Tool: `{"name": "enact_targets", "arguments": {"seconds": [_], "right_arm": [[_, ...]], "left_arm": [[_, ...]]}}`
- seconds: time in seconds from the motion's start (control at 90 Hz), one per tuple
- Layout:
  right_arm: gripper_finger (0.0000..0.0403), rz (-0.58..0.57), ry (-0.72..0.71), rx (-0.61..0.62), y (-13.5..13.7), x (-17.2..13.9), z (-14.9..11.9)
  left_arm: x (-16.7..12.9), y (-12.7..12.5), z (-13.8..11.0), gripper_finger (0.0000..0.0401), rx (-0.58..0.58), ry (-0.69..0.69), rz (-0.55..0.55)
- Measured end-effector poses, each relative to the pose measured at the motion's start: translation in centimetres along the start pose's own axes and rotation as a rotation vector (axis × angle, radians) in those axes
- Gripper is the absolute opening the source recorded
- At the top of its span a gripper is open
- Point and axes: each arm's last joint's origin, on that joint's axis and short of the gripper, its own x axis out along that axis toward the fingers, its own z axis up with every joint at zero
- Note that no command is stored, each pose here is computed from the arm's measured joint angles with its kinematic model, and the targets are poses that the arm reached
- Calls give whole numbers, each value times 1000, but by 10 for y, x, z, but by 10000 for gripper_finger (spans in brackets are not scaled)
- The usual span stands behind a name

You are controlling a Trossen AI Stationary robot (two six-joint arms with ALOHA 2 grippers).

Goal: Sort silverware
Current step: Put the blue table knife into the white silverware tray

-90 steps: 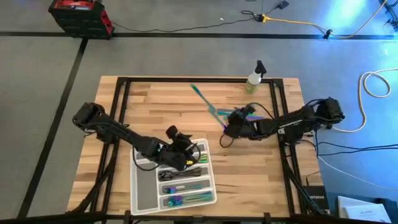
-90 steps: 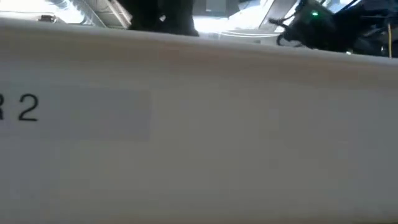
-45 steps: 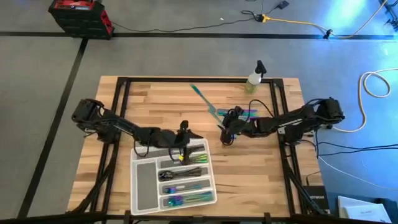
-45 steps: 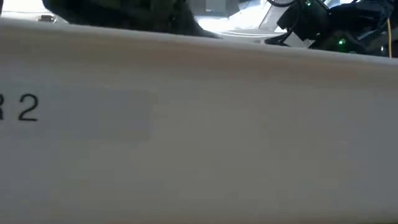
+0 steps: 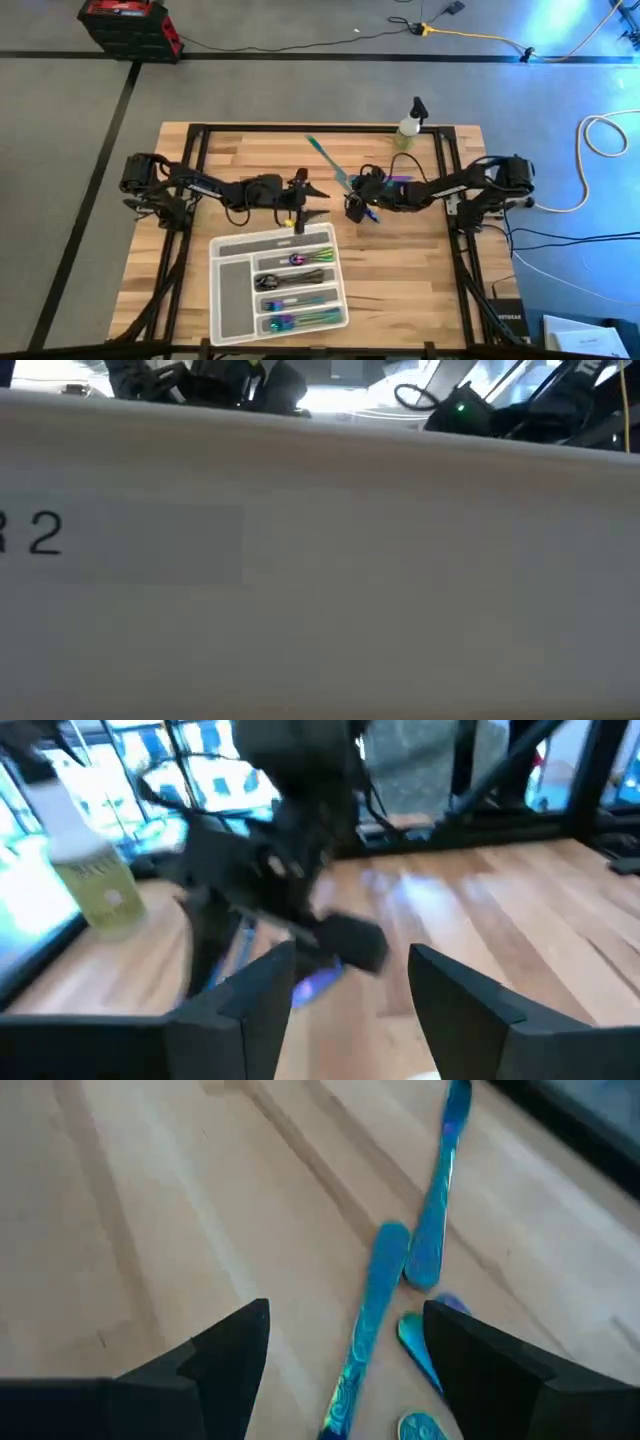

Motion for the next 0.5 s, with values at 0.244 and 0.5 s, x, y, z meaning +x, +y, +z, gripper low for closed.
{"name": "enact_targets", "arguments": {"seconds": [0.244,0.5], "right_arm": [[248,-39,72,37,0,18,-5],[248,-65,133,63,-1,20,-13]], "left_arm": [[-11,24,-8,181,-8,-122,-29],[-28,58,-38,181,-241,-18,136]]}}
